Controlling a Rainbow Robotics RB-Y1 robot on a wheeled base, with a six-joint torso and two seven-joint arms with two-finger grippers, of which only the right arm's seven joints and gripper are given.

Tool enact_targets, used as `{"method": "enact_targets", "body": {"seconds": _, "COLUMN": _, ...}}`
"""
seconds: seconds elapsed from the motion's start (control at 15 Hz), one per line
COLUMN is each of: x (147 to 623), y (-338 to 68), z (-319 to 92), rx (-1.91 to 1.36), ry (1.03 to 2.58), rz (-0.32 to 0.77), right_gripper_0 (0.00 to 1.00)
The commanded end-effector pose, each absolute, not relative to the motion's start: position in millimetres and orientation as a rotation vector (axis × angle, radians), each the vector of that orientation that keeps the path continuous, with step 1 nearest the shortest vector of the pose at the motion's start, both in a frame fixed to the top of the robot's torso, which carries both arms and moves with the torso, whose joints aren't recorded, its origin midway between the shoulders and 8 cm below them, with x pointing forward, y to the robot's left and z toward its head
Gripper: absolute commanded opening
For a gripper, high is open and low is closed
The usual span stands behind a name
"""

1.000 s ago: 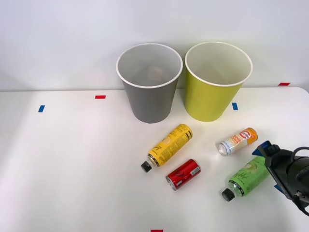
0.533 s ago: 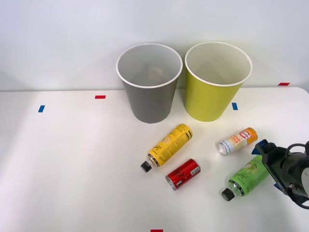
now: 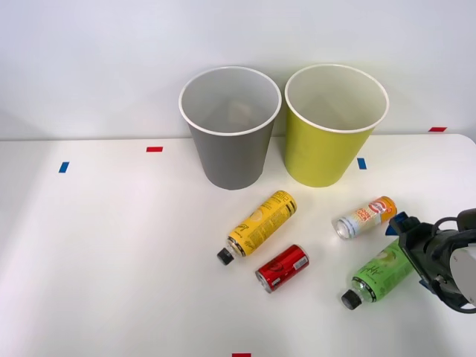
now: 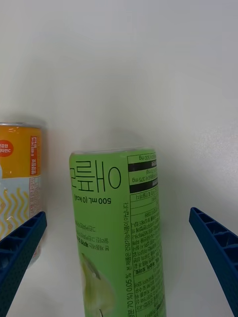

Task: Put cans in the gray bin, plastic bottles in the light green bin

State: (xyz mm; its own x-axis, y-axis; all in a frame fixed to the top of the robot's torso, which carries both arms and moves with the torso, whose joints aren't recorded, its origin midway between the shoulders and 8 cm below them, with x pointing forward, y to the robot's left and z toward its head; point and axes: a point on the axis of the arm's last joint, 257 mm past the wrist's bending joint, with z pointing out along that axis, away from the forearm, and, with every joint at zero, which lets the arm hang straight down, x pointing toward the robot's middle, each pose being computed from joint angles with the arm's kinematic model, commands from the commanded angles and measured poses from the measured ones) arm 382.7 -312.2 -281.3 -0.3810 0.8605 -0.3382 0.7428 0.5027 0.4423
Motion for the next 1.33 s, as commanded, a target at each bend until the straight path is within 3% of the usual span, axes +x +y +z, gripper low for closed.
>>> {"method": "enact_targets", "body": {"seconds": 0.07, "x": 384.9, "y": -314.2, "z": -287.9, "rx": 1.31, "ry": 2.234, "rz": 0.269, "right_gripper_0": 1.0}}
{"method": "enact_targets", "body": {"seconds": 0.87, "x": 401.1, "y": -321.8, "z": -312.9, "rx": 1.263, "ry": 2.229, "rz": 0.193, "right_gripper_0": 1.0}}
{"method": "enact_targets", "body": {"seconds": 0.93, "x": 401.6, "y": -320.1, "z": -312.5, "rx": 1.253, "ry": 2.231, "rz": 0.191, "right_gripper_0": 0.72}}
{"method": "enact_targets", "body": {"seconds": 1.0, "x": 401.6, "y": -320.8, "z": -313.0, "rx": 1.24, "ry": 2.23, "rz": 0.172, "right_gripper_0": 0.1}}
{"method": "enact_targets", "body": {"seconds": 1.07, "x": 401.7, "y": -319.4, "z": -312.9, "rx": 1.223, "ry": 2.232, "rz": 0.16, "right_gripper_0": 0.01}}
{"method": "enact_targets", "body": {"seconds": 1.33, "x": 402.4, "y": -308.8, "z": -303.4, "rx": 1.183, "ry": 2.224, "rz": 0.178, "right_gripper_0": 0.0}}
